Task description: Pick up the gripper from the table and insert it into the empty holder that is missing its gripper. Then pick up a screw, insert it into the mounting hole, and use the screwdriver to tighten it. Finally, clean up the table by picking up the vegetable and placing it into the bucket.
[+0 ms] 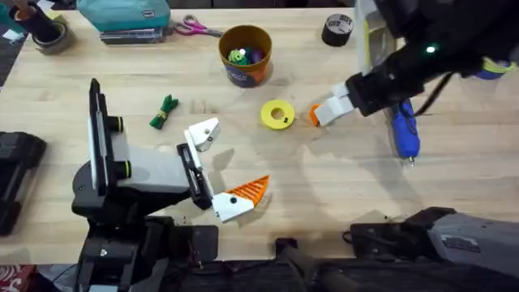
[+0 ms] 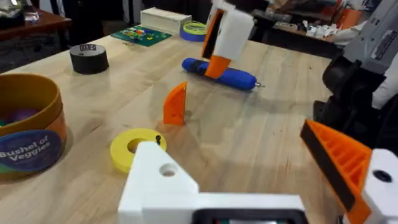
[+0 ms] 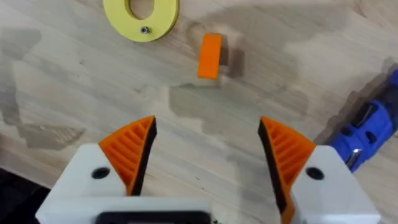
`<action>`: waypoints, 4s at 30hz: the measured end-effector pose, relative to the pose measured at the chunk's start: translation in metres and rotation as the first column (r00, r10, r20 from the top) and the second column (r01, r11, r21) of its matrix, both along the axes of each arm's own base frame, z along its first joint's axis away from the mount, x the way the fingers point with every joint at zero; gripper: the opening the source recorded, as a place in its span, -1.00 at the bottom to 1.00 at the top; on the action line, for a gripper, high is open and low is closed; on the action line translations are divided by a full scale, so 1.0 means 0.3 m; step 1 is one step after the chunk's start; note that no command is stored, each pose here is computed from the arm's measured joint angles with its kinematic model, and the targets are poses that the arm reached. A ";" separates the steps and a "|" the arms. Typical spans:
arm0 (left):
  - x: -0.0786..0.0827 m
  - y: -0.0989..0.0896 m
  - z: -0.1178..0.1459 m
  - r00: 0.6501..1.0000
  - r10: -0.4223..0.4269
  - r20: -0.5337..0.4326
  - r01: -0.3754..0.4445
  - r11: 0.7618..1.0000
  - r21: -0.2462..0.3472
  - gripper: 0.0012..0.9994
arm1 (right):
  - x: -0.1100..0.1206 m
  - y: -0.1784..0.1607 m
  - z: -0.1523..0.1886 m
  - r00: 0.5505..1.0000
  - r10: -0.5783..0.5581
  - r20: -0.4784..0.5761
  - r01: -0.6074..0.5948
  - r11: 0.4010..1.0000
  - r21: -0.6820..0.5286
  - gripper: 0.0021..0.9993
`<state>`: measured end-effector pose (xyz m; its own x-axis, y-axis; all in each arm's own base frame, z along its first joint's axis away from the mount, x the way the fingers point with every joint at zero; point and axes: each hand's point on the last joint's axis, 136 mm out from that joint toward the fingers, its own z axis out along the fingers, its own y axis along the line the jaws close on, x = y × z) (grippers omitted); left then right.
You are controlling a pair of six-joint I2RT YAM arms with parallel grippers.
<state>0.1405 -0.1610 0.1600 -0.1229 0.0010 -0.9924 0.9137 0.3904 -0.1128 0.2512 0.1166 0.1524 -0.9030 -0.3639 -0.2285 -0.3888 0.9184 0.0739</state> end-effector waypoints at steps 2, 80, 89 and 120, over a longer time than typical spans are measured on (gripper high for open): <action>0.000 0.000 0.000 1.000 0.000 0.000 0.000 1.000 0.000 0.97 | 0.015 0.006 -0.023 1.000 -0.004 -0.013 0.004 1.000 -0.005 0.99; 0.000 0.000 0.000 1.000 0.000 0.000 0.000 1.000 0.000 0.97 | 0.136 0.270 0.333 0.956 -0.053 0.288 -0.186 0.651 0.736 -0.99; 0.000 0.000 0.000 1.000 0.000 0.000 0.000 1.000 0.000 0.97 | 0.072 0.362 0.425 0.917 0.031 0.397 -0.387 0.307 0.870 -0.99; 0.000 0.000 0.000 1.000 0.000 0.000 0.000 1.000 0.000 0.97 | -0.062 0.449 0.167 0.895 0.404 -0.187 0.120 0.185 0.975 -0.99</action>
<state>0.1405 -0.1610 0.1600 -0.1229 0.0011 -0.9924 0.9138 0.3903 -0.1128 0.2325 0.2513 0.2027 -0.9503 -0.2274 -0.2128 -0.2061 -0.0530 0.9771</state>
